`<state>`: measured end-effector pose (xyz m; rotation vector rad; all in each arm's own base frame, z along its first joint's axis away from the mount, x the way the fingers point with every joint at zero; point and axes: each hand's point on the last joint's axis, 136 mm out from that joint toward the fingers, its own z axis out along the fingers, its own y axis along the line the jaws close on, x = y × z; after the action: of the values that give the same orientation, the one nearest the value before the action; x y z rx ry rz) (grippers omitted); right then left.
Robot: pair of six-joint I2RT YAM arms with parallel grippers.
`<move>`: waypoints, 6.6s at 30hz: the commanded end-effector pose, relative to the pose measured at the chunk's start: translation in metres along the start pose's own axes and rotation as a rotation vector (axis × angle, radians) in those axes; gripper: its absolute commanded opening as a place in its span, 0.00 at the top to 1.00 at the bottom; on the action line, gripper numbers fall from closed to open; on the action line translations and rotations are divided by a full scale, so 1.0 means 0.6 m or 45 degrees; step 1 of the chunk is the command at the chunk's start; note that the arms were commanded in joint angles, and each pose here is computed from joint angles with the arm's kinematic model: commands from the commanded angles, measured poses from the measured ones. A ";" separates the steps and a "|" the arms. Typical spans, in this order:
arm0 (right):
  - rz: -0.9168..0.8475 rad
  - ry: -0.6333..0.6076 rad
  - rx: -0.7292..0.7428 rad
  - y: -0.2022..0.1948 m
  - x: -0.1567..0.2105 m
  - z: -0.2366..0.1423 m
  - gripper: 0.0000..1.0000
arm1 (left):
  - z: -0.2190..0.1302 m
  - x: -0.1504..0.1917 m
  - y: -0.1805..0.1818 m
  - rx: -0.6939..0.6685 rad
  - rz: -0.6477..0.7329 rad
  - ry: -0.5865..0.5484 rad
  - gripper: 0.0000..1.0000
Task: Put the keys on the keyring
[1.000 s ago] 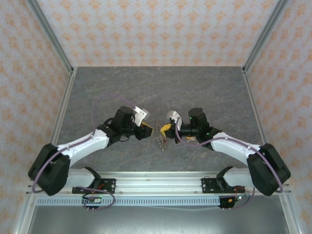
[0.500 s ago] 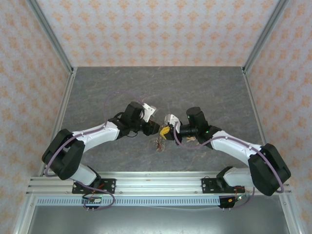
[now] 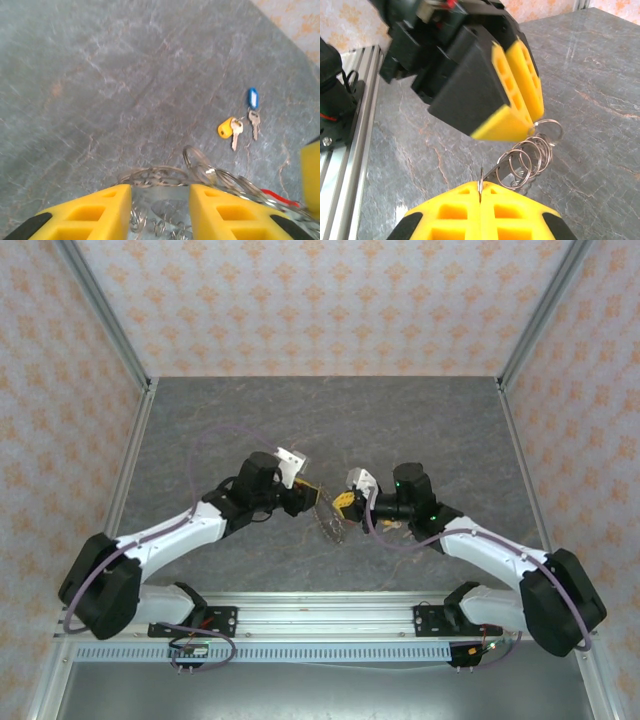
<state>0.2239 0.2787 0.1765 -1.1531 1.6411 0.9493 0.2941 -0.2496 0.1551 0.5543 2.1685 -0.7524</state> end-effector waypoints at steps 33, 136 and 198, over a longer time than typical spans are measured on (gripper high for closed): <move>-0.105 0.080 -0.121 0.000 0.003 0.033 1.00 | 0.077 0.029 -0.035 0.216 -0.095 0.127 0.66; 0.442 0.426 0.325 -0.066 0.001 -0.014 1.00 | 0.057 0.086 -0.065 -0.245 0.414 0.124 0.62; -0.328 0.136 -0.202 0.016 -0.009 -0.004 1.00 | -0.012 0.026 -0.112 0.534 0.714 -0.109 0.69</move>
<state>0.2133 0.2768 0.1694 -1.4919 1.5461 0.8720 0.2477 -0.2872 0.1579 1.2173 1.7368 -0.8162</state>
